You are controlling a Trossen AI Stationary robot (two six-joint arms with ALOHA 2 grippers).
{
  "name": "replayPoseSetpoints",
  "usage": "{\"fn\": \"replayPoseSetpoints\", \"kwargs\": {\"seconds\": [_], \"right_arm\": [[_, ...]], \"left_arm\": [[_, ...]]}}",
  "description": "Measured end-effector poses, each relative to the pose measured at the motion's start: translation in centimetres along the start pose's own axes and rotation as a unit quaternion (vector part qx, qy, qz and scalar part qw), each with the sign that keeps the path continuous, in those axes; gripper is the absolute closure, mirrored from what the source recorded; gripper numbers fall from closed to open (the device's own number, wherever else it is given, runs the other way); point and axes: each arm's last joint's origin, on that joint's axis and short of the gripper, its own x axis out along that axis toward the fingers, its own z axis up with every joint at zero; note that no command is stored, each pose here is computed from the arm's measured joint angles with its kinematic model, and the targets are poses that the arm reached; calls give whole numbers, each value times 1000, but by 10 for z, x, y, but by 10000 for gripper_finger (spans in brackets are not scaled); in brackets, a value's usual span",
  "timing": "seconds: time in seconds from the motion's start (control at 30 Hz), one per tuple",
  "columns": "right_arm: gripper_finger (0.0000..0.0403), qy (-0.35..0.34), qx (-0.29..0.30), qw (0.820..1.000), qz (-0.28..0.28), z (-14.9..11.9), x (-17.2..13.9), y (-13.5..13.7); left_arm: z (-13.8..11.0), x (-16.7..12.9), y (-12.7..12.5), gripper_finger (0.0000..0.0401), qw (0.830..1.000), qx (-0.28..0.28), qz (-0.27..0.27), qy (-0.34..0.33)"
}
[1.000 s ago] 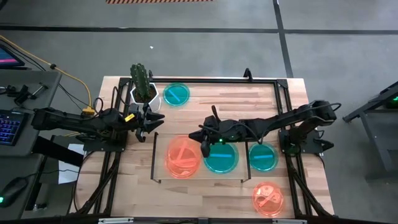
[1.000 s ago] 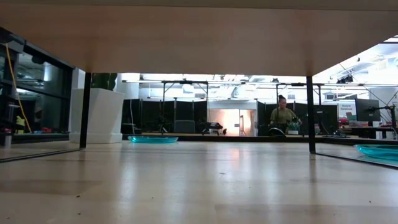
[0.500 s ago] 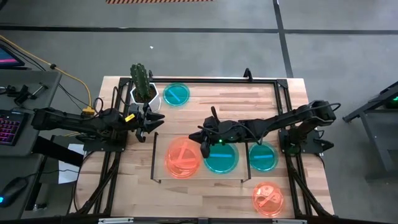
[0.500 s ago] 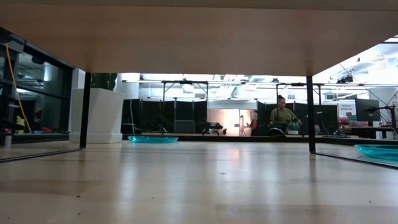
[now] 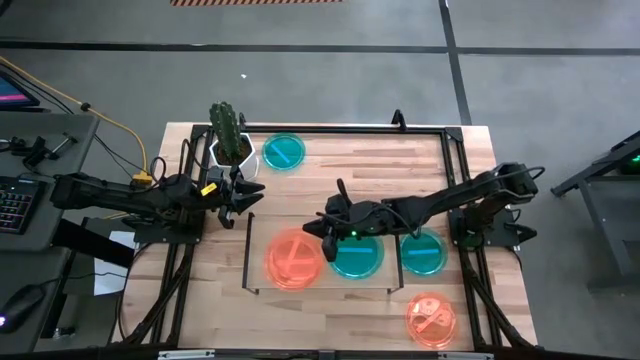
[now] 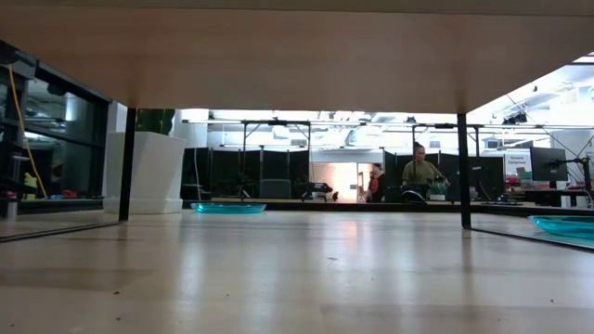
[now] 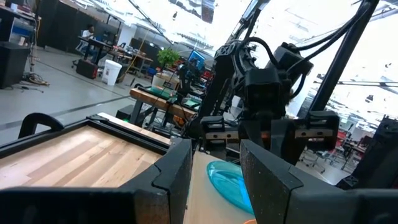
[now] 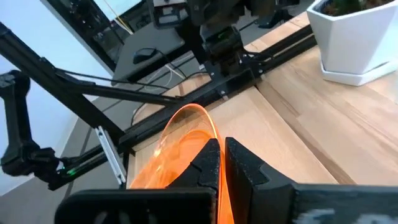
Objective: Place and stack plates onto a shelf
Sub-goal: Stack the top orange transparent plate on top of the orange transparent plate
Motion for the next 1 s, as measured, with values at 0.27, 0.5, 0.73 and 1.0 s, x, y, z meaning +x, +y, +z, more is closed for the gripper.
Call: {"fn": "replayPoseSetpoints", "kwargs": {"seconds": [0.27, 0.5, 0.73, 1.0], "right_arm": [[392, -6, 1, 1000, 3, -5, 9, -2], [313, -12, -4, 1000, 12, -4, 9, 0], [239, -5, -4, 999, 34, -4, 9, 2], [223, 28, -23, 999, 34, -4, 1, 1]], "left_arm": [[0, 0, 0, 272, 1000, 0, 0, 0], [0, 0, 0, 272, 1000, 0, 0, 0], [0, 0, 0, 272, 1000, 0, 0, 0], [-2, 0, 1, 272, 1000, 1, 4, 9]]}}
